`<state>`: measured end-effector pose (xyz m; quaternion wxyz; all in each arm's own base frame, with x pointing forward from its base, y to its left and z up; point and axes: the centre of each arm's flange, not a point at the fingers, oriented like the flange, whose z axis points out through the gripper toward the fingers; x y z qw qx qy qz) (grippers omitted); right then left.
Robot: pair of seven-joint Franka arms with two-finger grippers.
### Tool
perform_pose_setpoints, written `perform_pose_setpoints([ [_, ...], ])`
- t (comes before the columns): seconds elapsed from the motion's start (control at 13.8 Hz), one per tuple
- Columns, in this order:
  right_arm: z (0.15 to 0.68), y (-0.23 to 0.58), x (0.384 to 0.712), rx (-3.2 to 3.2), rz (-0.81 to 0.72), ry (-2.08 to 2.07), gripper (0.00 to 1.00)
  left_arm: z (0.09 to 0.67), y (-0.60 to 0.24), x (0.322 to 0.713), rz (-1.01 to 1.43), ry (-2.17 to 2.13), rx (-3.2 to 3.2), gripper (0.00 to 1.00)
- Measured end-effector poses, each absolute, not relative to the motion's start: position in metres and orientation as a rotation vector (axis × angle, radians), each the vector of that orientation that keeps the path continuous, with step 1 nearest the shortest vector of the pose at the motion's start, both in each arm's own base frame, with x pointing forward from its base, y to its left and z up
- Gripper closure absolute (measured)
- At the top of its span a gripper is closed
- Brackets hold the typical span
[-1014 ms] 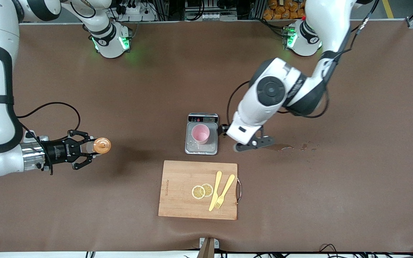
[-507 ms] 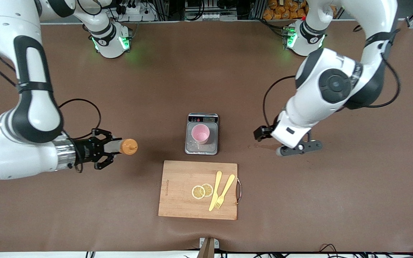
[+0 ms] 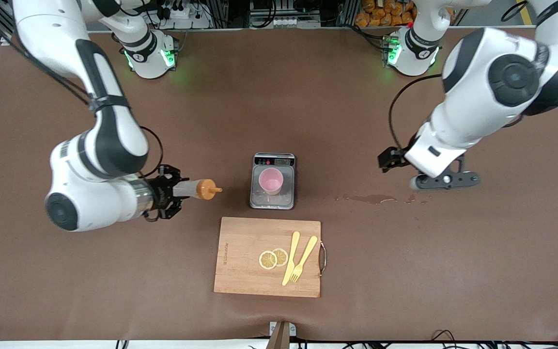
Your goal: Add sauce to pink cup with both arms
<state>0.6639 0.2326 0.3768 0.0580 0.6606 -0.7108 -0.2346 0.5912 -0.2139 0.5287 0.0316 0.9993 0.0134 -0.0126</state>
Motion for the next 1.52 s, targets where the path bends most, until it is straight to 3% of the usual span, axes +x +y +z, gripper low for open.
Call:
perform_pose_setpoints([
  [0.87,0.370,0.324,0.622,1.976,-0.383,-2.060,0.56,0.604,-0.104,0.544,-0.148,-0.301,3.133,0.00],
  [1.52,0.353,0.333,0.616,1.994,-0.120,-1.954,0.56,0.626,-0.088,0.543,-0.098,-0.232,3.156,0.00],
])
